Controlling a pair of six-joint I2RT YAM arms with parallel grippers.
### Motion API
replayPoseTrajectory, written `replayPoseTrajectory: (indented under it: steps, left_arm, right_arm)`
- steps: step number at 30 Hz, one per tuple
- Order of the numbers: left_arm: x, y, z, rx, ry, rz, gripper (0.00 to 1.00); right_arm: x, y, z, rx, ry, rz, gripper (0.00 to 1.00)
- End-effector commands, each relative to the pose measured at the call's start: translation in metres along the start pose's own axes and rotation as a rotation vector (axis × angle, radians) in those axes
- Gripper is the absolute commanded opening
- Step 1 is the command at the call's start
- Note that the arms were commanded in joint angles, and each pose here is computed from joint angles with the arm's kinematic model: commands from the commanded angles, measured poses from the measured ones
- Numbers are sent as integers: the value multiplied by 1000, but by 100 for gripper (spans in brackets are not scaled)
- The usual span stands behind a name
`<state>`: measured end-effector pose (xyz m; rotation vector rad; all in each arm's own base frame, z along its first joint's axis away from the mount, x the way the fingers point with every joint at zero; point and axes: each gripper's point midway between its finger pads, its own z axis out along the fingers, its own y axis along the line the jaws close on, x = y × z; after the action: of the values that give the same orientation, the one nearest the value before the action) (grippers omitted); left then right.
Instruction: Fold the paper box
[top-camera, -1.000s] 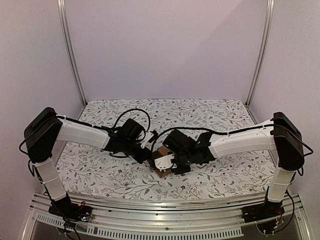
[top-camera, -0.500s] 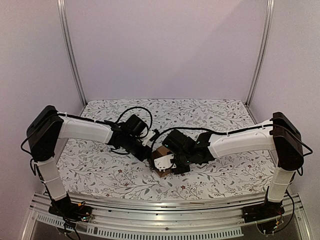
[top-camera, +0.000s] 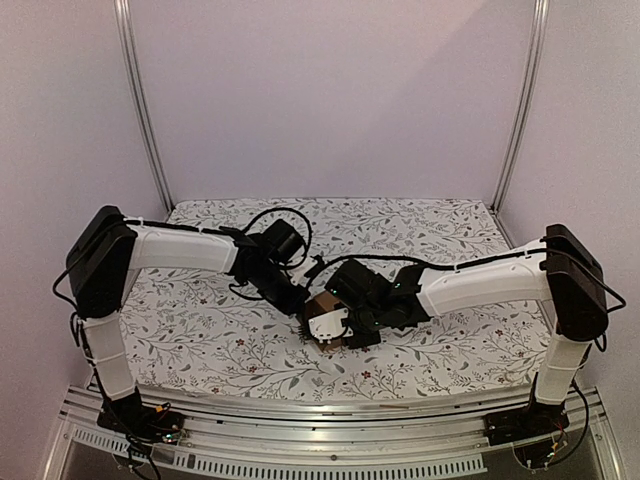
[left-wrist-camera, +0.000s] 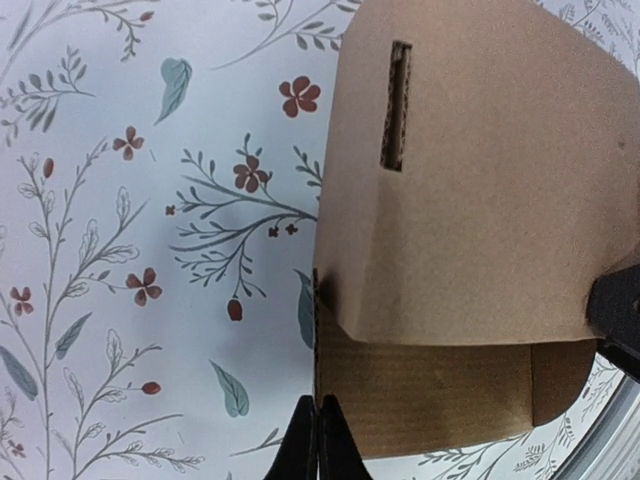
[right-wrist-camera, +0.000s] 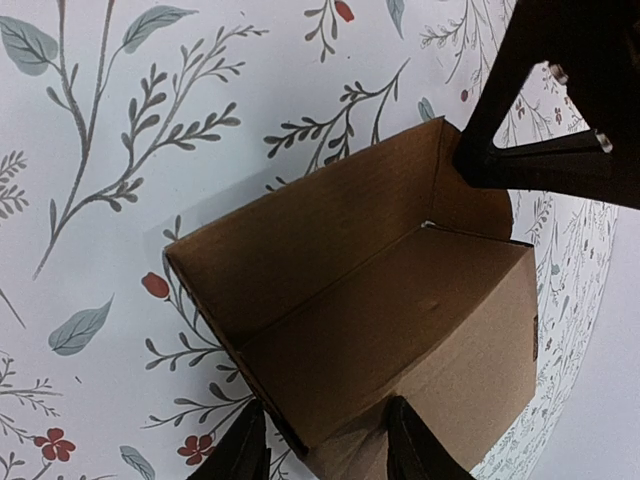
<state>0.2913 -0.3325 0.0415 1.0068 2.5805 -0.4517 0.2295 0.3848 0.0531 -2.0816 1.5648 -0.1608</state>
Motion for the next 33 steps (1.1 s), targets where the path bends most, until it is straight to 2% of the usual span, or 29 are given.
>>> replayPoseTrajectory:
  steps: [1, 24, 33]
  left_arm:
    - [-33, -13, -6, 61, -53, -2, 0]
    - [-50, -14, 3, 69, 92, -51, 0]
    - [-57, -21, 4, 106, 97, -66, 0]
  right_arm:
    - [50, 109, 25, -387, 134, -69, 38]
    - [50, 119, 23, -417, 116, -105, 38]
    - [49, 120, 24, -418, 118, -107, 38]
